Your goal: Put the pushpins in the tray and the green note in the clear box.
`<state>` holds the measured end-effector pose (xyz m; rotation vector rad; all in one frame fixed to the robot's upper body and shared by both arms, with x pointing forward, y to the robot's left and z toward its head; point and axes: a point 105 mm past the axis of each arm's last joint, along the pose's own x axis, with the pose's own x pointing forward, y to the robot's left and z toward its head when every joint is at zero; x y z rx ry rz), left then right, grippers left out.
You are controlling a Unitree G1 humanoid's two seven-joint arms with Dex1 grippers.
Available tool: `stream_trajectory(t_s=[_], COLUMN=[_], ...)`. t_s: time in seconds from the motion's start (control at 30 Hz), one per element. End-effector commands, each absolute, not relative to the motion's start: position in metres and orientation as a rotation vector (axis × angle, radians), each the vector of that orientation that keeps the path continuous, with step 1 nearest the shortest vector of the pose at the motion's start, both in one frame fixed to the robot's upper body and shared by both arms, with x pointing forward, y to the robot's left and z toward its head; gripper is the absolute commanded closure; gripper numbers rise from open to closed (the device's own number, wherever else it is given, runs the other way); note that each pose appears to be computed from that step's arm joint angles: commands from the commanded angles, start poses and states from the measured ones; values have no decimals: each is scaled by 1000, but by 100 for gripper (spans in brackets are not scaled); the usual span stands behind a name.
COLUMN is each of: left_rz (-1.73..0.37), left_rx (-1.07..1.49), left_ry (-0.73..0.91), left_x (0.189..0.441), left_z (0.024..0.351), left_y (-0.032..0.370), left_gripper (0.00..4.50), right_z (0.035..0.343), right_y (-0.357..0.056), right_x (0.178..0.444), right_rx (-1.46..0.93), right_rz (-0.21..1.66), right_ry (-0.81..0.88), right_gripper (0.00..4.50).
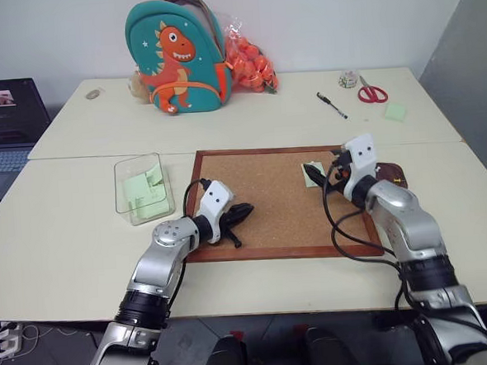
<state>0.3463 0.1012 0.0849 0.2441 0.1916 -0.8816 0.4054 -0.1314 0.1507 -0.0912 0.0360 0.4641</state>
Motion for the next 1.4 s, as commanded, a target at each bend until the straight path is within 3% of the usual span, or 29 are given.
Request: stream_trajectory(t_s=[0.03, 0.47, 0.5, 1.2, 1.4], left_rz=[-909, -922, -923, -931, -932], left_rx=[233, 238, 239, 246, 246], left_ry=[254, 257, 256, 264, 272], left_x=[336, 330, 330, 325, 323], left_z=[68, 67, 67, 65, 63], left_y=[98, 97, 97, 97, 97], left_gripper=[447, 447, 450, 450, 450], right_z=[155, 139, 138, 135, 134], right_y=[-141, -129, -129, -126, -127], right_x=[420, 433, 433, 439, 439], right_rx=[-87, -106, -104, -94, -94], right_rz=[411, 448, 448, 443, 443], right_ry=[54, 78, 78, 68, 70], right_gripper=[0, 0, 35, 431, 446])
